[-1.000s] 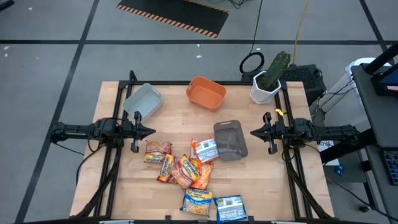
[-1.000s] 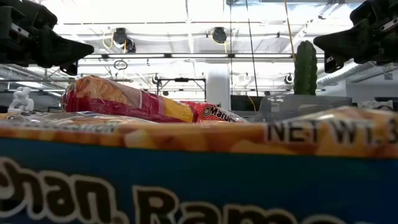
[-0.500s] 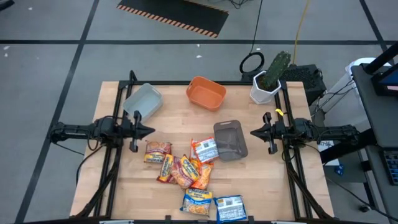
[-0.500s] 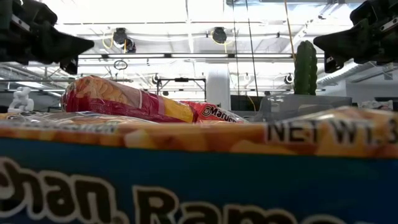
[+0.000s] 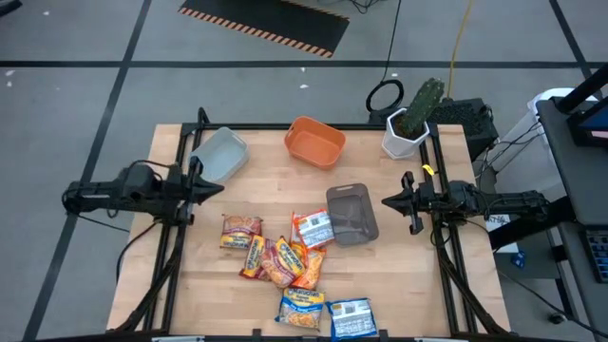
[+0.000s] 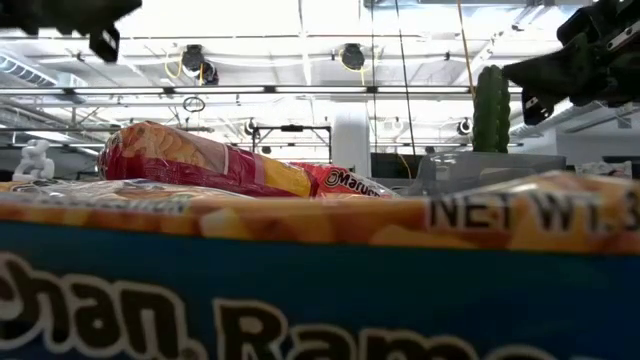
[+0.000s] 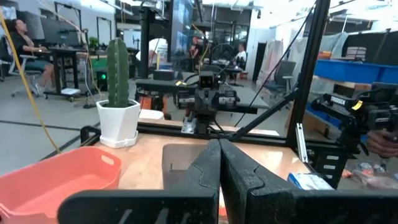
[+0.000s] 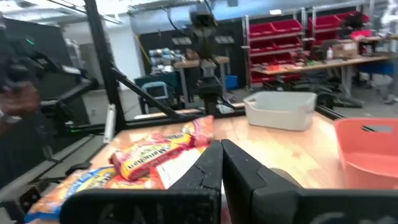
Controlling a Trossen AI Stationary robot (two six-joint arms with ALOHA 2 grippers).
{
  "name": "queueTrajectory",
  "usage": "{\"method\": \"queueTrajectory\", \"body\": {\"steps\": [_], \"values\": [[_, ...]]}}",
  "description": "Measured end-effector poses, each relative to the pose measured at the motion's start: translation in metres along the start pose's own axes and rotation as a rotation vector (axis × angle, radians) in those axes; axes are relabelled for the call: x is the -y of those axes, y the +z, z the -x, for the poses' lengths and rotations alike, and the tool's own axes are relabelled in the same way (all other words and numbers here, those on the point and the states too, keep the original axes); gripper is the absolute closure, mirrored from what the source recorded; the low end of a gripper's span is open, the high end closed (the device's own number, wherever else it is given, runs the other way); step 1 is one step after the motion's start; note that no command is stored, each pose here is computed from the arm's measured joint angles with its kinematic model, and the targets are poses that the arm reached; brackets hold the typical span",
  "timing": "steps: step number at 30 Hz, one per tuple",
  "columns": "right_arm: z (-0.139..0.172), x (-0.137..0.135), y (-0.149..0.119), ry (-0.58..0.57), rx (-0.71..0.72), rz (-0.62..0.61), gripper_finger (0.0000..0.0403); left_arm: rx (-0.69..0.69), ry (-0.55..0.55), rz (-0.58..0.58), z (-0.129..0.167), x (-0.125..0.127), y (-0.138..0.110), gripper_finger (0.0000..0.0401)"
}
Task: Sort Maruchan noodles
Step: Put the right orange noodle pack into the black bin
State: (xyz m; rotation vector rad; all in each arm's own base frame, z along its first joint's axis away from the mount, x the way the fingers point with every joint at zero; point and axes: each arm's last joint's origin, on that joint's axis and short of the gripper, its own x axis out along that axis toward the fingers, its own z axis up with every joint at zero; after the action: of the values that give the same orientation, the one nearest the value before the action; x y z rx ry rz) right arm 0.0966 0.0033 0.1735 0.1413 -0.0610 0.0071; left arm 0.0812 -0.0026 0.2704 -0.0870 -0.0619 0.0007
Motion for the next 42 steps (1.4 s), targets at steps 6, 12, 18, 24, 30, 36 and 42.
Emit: {"method": "queueTrajectory", "body": {"steps": [6,12,18,24,30,36,42], "values": [[0.000,0.003,-0.004,-0.083,-0.031,0.003,0.0403,-0.108,0.002,-0.015,-0.008,0.005,0.046,0.0397],[0.000,0.003,-0.004,-0.088,-0.029,-0.008,0.0403,-0.241,-0.019,-0.048,-0.034,0.011,0.061,0.0397],[0.000,0.003,-0.004,-0.089,-0.031,-0.029,0.0403,-0.369,-0.030,-0.057,-0.067,0.015,0.048,0.0397],[0.000,0.003,-0.005,-0.090,-0.039,-0.029,0.0403,-0.437,-0.020,-0.026,-0.095,0.018,0.034,0.0397],[-0.002,0.003,-0.007,-0.094,-0.070,-0.051,0.0403,-0.455,-0.046,-0.063,-0.123,0.024,0.020,0.0397],[-0.004,0.004,-0.011,-0.103,-0.109,-0.075,0.0403,-0.486,-0.070,-0.125,-0.148,0.029,0.002,0.0391],[-0.006,0.004,-0.014,-0.114,-0.143,-0.130,0.0403,-0.568,-0.068,-0.120,-0.160,0.031,-0.017,0.0324]]}}
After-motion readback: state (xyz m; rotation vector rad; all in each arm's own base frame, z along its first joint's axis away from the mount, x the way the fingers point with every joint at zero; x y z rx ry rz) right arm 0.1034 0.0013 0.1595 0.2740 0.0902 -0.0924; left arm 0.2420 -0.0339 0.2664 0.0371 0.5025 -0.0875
